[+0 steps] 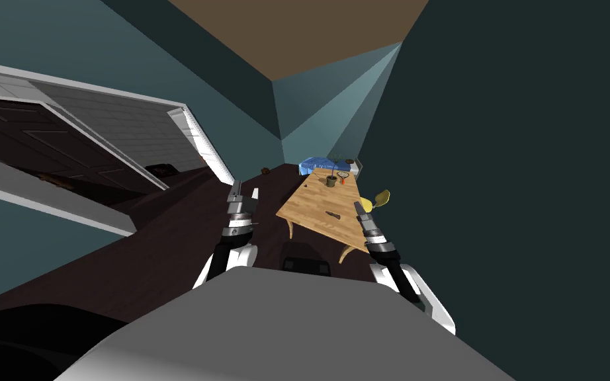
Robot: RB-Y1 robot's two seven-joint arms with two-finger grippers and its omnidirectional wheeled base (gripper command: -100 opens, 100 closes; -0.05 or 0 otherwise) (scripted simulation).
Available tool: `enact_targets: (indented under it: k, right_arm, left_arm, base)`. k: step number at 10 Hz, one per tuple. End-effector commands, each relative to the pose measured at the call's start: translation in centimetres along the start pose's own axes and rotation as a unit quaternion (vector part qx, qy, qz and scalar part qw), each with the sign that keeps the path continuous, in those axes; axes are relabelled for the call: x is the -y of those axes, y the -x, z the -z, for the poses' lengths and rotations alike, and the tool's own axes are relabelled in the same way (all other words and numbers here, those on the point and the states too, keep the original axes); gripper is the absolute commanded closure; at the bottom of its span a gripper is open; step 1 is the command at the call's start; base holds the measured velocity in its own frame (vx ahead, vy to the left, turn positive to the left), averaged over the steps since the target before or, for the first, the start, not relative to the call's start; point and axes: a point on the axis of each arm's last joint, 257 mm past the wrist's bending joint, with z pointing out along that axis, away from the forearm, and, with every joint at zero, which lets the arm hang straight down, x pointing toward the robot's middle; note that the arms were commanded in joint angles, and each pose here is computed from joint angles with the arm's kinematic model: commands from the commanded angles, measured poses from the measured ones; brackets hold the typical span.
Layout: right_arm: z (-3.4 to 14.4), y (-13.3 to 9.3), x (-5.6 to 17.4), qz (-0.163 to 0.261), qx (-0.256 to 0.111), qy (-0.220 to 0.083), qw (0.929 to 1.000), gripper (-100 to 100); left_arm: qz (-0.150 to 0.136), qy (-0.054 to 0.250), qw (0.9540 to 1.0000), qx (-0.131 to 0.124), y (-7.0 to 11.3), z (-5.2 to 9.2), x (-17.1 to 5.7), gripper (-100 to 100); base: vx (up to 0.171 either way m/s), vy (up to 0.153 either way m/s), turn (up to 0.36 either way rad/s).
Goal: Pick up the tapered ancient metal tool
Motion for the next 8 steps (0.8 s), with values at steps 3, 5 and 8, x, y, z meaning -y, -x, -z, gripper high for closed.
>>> enact_targets:
  k: [3,5,8]
  right_arm:
    - [1.3,-2.4,3.7,0.05,-0.064,-0.026,0.9964,-100]
    - [2.8,-4.0,6.3,0.091,-0.114,-0.042,0.9884,-100]
    - [4.9,-5.4,9.9,0.133,-0.168,-0.067,0.9744,-100]
  left_arm:
    - [0.0,0.0,1.0,0.0,0.0,0.0,0.0,0]
    - [0.0,0.0,1.0,0.0,0.0,0.0,0.0,0]
    - [0.0,0.0,1.0,0.0,0.0,0.0,0.0,0]
  base:
    - [-0.013,0.06,0.107]
    - [-0.018,0.067,0.182]
    - [-0.007,0.061,0.134]
